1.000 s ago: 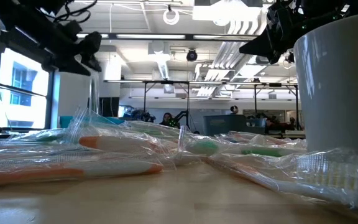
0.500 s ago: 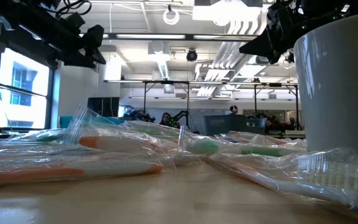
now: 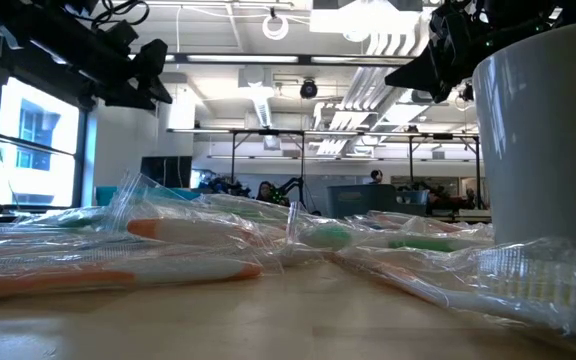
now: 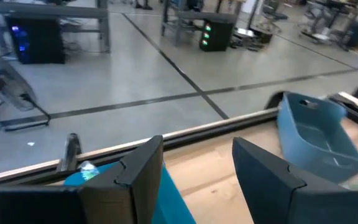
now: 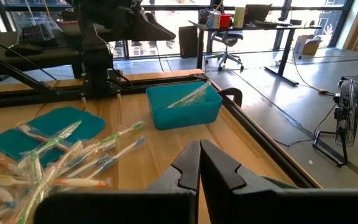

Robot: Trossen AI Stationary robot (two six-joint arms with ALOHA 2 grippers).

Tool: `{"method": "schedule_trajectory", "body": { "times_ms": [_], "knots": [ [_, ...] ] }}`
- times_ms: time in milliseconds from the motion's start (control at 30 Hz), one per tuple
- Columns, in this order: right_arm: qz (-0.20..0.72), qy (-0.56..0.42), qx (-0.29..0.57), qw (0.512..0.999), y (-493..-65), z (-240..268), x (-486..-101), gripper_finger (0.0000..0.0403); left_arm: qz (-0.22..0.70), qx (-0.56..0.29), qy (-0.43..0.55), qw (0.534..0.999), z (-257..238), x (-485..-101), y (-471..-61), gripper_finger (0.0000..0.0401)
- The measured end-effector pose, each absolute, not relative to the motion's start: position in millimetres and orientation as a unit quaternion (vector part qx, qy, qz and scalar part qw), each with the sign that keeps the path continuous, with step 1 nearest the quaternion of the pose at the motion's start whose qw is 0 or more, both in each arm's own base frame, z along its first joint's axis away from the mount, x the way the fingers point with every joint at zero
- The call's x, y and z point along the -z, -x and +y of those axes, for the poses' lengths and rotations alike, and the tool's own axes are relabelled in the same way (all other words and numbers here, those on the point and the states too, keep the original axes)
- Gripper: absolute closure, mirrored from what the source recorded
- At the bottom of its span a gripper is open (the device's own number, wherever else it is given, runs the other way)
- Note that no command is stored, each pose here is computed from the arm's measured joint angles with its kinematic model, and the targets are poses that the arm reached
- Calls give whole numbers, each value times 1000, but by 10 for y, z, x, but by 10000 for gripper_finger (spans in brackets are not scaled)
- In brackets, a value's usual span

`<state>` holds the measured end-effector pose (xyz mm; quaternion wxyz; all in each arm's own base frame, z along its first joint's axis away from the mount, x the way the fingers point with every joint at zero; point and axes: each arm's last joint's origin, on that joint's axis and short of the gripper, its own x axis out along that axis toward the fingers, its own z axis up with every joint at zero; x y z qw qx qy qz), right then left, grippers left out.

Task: Pick & Place Toothbrushes
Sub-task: Put the orange toothbrush into the dark gray bin

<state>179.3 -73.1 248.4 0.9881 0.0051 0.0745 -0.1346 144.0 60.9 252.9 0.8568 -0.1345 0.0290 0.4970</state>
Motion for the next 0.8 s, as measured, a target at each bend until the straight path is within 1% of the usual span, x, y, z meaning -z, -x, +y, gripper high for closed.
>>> {"method": "schedule_trajectory", "body": {
  "times_ms": [133,500,600,800],
  "knots": [
    [75,-5,134,988,-1794,-729,-2484,399,40,-485,123,865,604,-2527,-1447,211],
    [74,-11,136,988,-1794,-730,-2484,399,53,-483,100,868,604,-2527,-1447,215],
    [72,-23,137,988,-1794,-730,-2484,399,58,-476,94,872,601,-2526,-1451,238],
    [71,-27,138,988,-1794,-730,-2485,399,72,-441,86,891,588,-2523,-1468,303]
  ]
}}
